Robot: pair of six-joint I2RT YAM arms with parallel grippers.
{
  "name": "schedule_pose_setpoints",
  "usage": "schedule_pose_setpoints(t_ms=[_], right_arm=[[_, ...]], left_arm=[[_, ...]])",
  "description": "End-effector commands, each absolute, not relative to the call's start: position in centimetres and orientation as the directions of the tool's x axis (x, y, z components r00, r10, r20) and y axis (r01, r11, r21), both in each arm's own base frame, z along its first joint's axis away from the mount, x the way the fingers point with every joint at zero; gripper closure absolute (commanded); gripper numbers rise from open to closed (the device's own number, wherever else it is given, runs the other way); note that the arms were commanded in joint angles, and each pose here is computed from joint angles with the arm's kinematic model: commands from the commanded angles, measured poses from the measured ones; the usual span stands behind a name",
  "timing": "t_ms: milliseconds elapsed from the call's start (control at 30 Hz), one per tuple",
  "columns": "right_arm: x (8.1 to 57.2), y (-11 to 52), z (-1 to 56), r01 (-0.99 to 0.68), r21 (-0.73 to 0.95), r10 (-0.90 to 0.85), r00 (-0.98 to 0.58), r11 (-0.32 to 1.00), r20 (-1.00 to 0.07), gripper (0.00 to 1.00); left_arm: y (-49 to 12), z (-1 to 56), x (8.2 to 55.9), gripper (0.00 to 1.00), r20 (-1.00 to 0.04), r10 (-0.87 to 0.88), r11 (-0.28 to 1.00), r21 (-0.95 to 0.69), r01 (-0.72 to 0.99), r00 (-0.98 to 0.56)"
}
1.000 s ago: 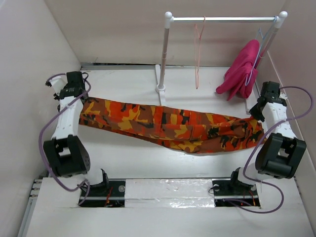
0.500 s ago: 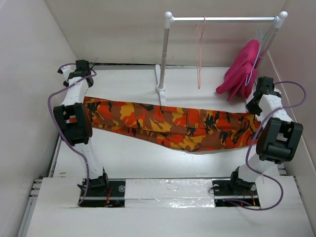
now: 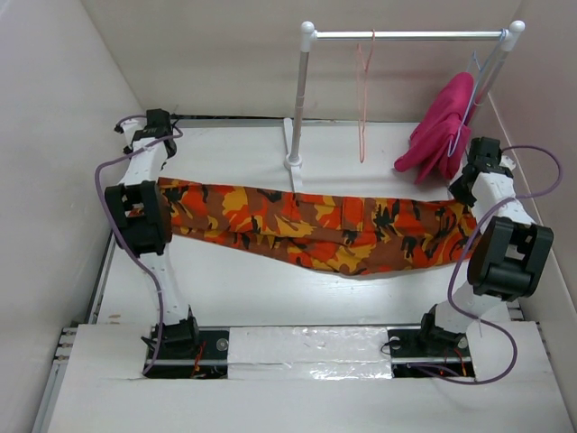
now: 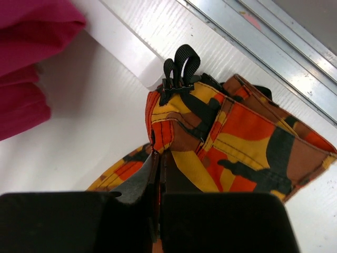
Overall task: Place the trousers on the hanger
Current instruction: Fold the trousers at the center of the board.
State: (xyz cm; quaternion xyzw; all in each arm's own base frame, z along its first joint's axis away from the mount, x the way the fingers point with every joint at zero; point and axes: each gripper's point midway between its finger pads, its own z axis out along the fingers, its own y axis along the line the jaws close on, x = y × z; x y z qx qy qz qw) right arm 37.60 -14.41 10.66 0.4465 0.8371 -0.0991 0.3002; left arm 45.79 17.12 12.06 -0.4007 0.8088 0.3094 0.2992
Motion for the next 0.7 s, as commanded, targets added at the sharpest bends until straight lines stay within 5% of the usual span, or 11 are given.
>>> schedule_pose_setpoints(t_ms=[0, 333, 467, 667], right_arm=[[39.7, -14.8, 15.4, 0.797, 0.195, 0.645, -0.289, 0.571, -0.708, 1.00], [38.5, -12.8, 13.1, 0.773, 0.211, 0.672, -0.339, 0.598, -0.659, 1.00], [38.9, -12.6, 13.0, 0.759, 0.244, 0.687, -0.341, 0.604, -0.641, 1.00], [39.4, -12.7, 14.4, 0.753, 0.254, 0.684, -0.332, 0.607, -0.650, 1.00]], left_arm=[[18.0, 20.4, 42.8, 1.00, -0.835, -0.425, 0.423, 0.158, -0.892, -0.350], [16.3, 29.9, 27.3, 1.00, -0.860, -0.477, 0.394, -0.027, -0.919, -0.180], [13.6, 25.7, 23.9, 1.00, -0.780, -0.572, 0.435, -0.027, -0.900, -0.253], [14.5, 23.7, 22.8, 0.99, -0.793, -0.514, 0.444, 0.082, -0.892, -0.328]])
